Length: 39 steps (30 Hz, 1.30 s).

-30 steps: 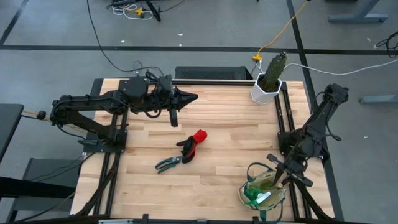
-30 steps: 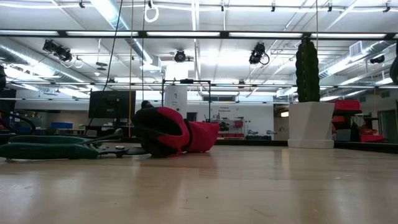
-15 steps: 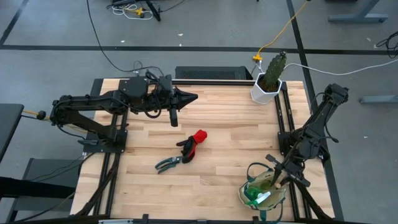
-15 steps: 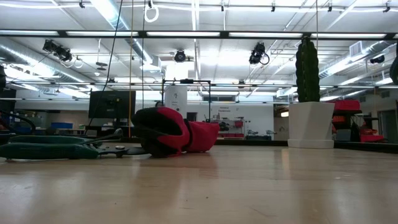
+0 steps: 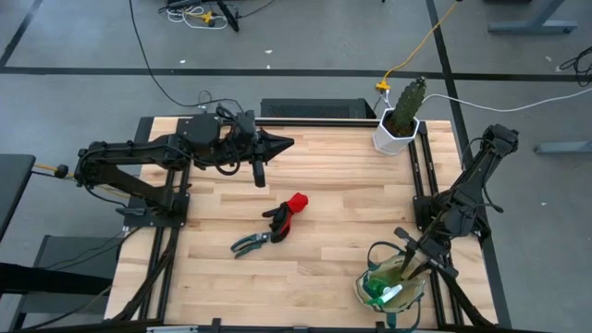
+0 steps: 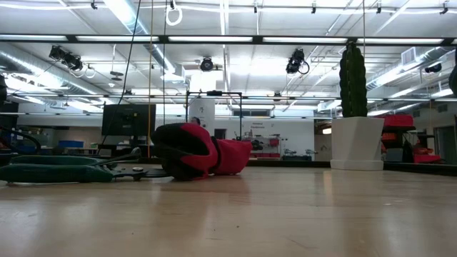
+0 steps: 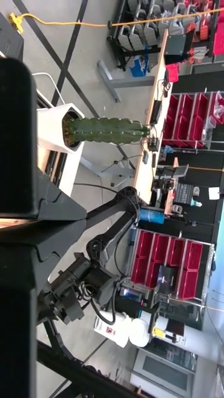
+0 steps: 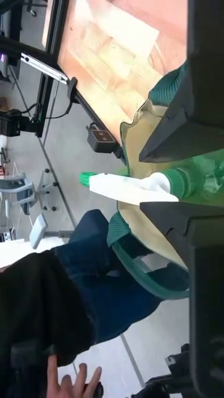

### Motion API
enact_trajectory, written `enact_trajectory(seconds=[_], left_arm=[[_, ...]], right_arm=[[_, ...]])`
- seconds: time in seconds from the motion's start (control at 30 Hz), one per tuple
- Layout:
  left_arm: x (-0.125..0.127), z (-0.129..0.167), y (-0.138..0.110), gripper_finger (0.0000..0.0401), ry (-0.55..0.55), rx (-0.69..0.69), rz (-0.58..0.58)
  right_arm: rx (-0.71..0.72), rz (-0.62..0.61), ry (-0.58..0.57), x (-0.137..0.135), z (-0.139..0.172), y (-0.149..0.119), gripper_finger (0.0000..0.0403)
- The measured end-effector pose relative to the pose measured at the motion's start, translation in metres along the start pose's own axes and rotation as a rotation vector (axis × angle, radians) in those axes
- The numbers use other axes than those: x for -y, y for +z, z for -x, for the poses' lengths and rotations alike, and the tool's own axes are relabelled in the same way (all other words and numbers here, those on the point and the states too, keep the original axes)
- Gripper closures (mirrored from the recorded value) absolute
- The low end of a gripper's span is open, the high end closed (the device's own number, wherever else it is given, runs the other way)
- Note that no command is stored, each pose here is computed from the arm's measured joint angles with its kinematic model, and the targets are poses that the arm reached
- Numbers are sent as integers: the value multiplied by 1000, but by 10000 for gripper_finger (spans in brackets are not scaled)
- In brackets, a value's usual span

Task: Pick & Place Garden tools in Gardening bag
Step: Put the light brown trowel into the gardening tool bag, then put the green shear scissors into the gardening tool bag

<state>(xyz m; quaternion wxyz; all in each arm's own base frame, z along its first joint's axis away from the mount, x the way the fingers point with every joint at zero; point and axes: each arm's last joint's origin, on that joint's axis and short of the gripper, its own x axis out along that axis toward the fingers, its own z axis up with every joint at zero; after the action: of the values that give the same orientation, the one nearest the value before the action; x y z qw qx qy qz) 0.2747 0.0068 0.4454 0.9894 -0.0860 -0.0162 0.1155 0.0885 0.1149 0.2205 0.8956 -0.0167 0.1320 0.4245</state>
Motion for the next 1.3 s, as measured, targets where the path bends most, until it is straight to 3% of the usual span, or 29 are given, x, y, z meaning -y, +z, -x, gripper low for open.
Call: enact_trajectory(seconds=[0.47,0.8,1.3], left_arm=[[0,0,0,398,0,0,0],[0,0,0,398,-1,1,-1],[0,0,0,398,-1,1,-3]], right_arm=[[91,-21,-51,1,3,8,211],[176,-64,-303,10,16,14,206],[171,-108,-460,40,20,13,206]])
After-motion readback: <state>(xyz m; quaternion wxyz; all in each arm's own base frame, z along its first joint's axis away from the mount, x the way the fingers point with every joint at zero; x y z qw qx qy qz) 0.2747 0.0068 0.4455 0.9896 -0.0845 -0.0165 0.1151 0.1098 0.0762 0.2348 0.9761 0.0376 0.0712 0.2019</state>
